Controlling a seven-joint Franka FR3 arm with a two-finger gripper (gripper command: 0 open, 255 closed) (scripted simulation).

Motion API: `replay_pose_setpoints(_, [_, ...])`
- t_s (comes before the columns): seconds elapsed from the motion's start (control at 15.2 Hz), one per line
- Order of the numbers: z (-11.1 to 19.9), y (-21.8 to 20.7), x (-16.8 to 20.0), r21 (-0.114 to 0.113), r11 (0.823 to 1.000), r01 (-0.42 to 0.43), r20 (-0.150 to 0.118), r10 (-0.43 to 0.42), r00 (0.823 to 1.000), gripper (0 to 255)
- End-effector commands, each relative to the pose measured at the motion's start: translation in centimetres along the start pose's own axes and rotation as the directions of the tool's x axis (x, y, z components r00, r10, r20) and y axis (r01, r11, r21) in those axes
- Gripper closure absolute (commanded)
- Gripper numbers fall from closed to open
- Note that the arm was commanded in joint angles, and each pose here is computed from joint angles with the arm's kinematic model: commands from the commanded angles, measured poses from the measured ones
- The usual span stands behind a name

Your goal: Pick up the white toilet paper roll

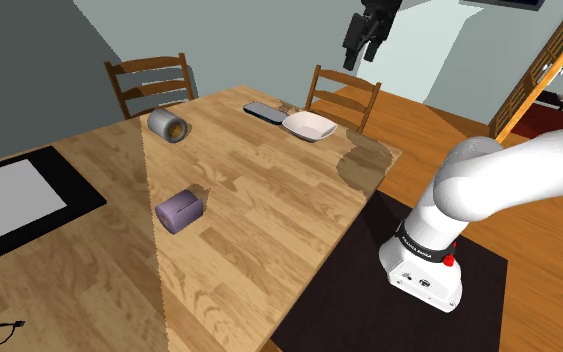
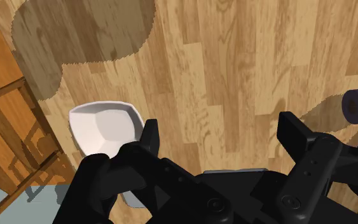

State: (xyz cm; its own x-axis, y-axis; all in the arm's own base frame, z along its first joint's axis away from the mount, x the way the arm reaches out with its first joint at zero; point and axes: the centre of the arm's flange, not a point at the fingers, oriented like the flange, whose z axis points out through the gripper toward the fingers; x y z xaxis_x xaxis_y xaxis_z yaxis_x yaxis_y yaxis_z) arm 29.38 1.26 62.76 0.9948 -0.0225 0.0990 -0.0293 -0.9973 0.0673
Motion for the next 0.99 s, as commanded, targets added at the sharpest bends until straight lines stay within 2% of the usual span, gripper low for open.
replay_pose_setpoints(0.0, [0.0, 0.0, 0.0, 0.000, 1.000, 0.000, 0.000, 0.000, 1.000, 0])
replay_pose_setpoints(0.2, [0.0, -3.9, 3.3, -0.070, 0.995, 0.078, 0.033, -0.076, 0.997, 0])
replay_pose_setpoints(0.46, [0.5, -9.4, 7.1, -0.158, 0.970, 0.184, 0.085, -0.172, 0.981, 0])
replay_pose_setpoints(0.66, [1.3, -13.7, 9.6, -0.219, 0.940, 0.263, 0.130, -0.239, 0.962, 0])
replay_pose_setpoints(0.92, [3.0, -19.6, 12.4, -0.292, 0.883, 0.368, 0.195, -0.321, 0.927, 0])
